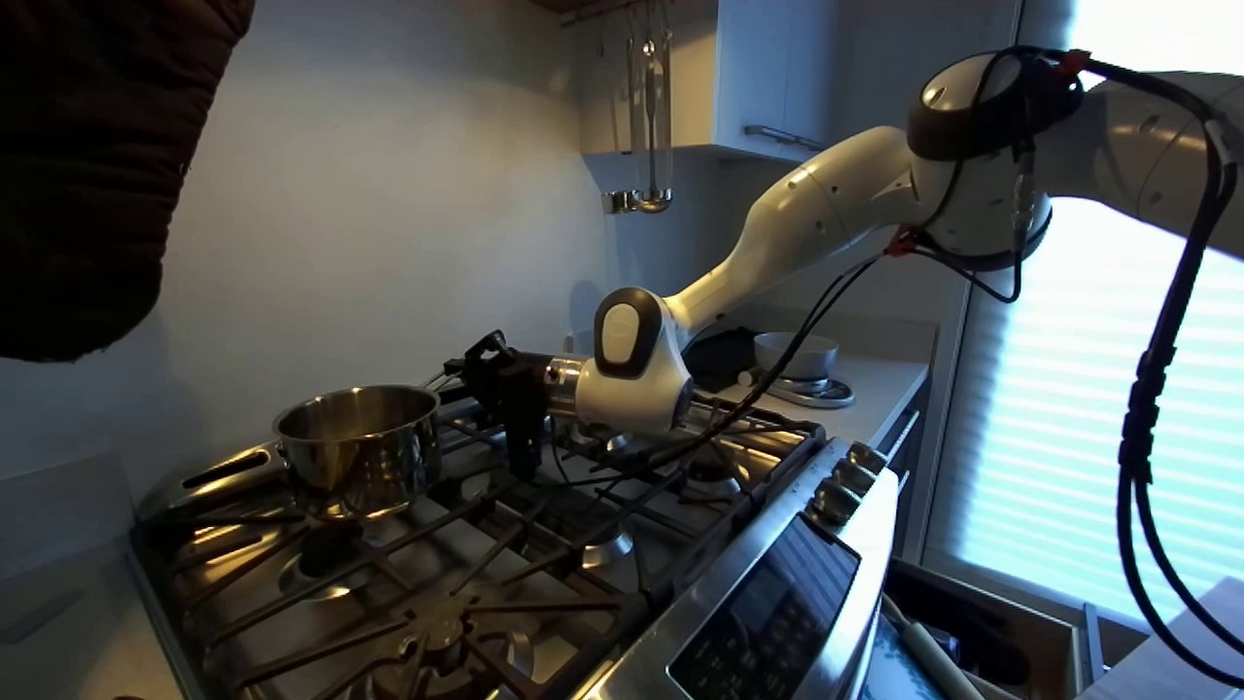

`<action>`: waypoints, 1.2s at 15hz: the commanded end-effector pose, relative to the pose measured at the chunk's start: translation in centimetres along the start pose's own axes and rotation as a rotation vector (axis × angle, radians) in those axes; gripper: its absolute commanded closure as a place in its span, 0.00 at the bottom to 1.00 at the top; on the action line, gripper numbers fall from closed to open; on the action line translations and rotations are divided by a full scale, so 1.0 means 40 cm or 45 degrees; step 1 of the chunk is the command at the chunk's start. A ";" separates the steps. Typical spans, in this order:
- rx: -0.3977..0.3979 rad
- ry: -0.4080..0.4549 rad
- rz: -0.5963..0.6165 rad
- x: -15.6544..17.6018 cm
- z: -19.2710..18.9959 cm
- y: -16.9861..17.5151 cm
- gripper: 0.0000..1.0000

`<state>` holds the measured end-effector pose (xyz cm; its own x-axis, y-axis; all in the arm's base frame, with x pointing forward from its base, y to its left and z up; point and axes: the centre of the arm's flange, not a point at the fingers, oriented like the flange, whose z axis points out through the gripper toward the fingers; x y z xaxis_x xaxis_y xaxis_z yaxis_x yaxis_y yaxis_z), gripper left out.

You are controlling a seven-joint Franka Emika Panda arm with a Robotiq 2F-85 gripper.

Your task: Move the silver pot forward

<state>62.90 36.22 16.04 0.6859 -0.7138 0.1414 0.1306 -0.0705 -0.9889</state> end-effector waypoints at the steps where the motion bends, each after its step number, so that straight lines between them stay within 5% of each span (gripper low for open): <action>1: 0.009 0.030 0.067 -0.037 0.043 -0.027 0.98; 12: -0.009 -0.064 0.079 -0.131 0.079 -0.039 0.98; 18: 0.003 -0.026 0.031 -0.125 0.070 -0.041 0.98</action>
<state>60.71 41.81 16.20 0.7310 -0.6668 0.1450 0.1239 -0.0793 -0.9891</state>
